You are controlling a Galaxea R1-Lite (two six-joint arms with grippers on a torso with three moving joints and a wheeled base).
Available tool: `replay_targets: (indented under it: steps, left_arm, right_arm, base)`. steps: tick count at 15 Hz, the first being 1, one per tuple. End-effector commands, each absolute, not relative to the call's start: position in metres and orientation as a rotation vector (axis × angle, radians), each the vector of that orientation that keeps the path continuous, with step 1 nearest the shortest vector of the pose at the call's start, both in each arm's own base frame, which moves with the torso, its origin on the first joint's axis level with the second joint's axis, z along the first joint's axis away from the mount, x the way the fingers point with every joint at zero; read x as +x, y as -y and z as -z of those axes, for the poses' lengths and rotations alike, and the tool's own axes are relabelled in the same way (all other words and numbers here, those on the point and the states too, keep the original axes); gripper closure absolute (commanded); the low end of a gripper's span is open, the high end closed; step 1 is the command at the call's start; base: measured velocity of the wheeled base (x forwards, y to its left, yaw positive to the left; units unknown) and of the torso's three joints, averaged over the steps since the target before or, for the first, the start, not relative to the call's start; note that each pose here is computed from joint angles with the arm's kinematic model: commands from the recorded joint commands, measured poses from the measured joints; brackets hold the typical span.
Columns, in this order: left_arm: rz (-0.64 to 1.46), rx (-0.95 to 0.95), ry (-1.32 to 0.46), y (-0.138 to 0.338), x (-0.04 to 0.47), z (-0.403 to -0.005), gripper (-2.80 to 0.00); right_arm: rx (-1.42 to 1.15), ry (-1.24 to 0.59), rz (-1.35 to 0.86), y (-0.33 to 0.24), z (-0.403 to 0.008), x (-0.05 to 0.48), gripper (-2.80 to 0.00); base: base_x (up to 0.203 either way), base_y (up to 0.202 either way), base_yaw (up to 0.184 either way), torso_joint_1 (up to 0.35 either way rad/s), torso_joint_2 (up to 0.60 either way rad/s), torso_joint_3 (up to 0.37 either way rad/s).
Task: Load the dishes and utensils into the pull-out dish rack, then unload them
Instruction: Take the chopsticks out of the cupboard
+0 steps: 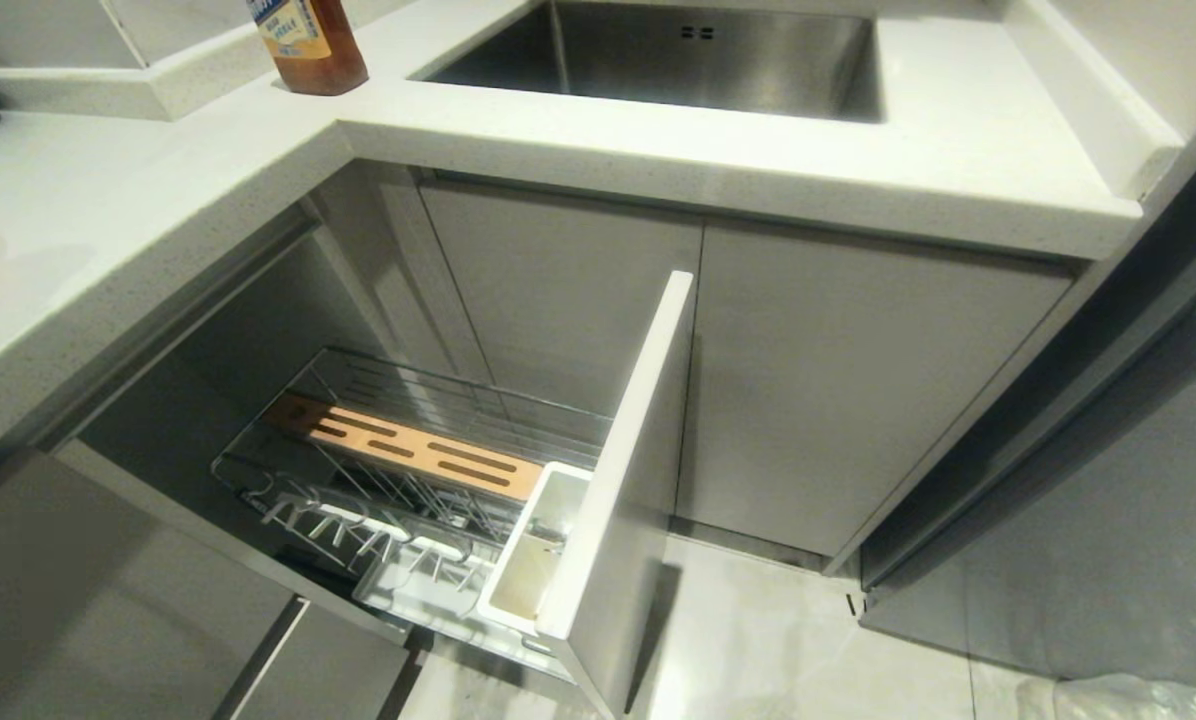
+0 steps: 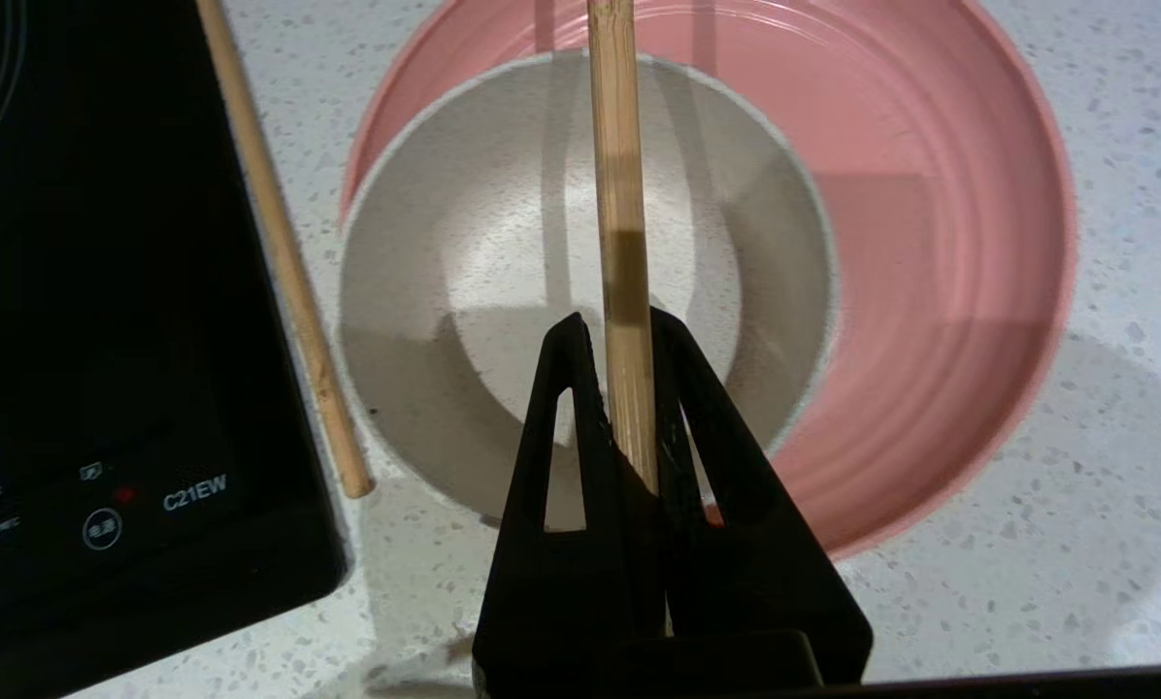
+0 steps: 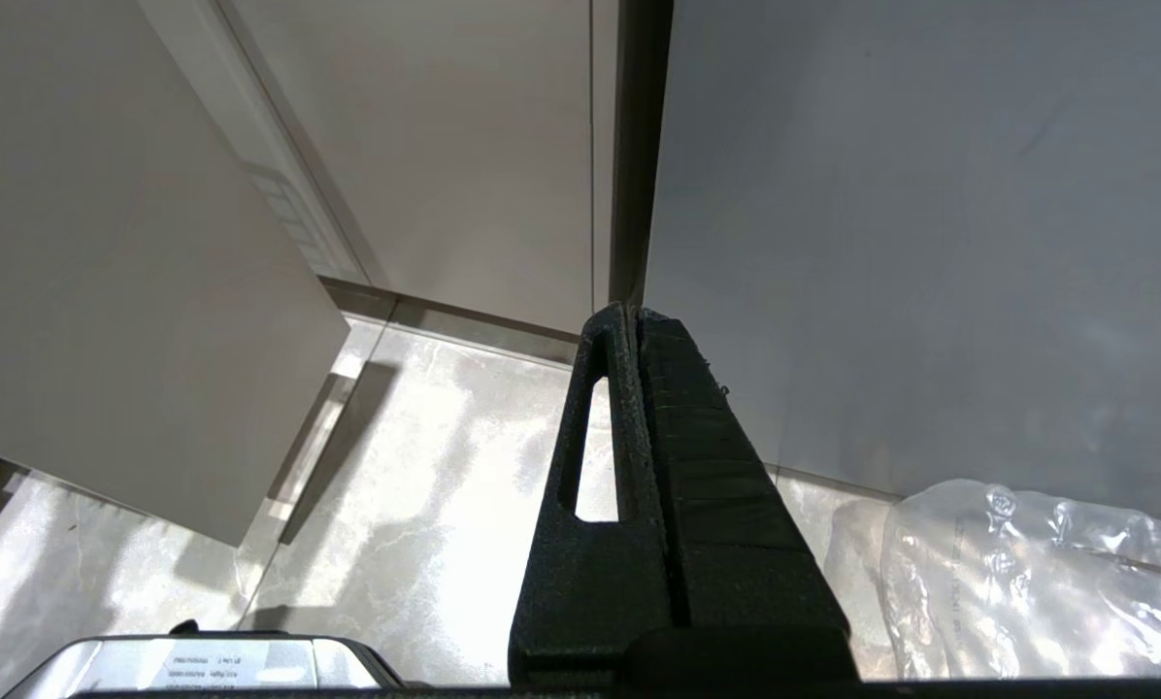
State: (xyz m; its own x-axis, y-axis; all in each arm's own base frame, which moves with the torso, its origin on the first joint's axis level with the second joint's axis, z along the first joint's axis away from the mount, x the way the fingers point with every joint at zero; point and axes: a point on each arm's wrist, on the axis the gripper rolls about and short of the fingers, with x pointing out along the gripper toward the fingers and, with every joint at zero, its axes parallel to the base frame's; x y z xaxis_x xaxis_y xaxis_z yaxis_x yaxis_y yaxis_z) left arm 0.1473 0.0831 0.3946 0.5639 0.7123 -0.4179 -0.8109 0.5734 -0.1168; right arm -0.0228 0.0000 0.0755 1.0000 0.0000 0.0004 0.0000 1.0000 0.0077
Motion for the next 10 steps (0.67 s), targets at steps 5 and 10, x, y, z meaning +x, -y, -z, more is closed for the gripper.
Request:
replay_targets:
  steps: [5,10]
  left_arm:
    - [-0.941,-0.31,-0.384,-0.095,0.162,-0.389,0.0]
    - [-0.938,-0.274,-0.44,-0.101,0.17,-0.382,0.0]
  right_arm:
    - [0.008,0.0,0.0,0.0,-0.075,-0.023,0.0]
    - [0.008,0.0,0.0,0.0,-0.075,-0.023,0.0]
  base:
    - [0.0,0.0,0.0,0.0,0.0,0.0]
    - [0.0,0.0,0.0,0.0,0.0,0.0]
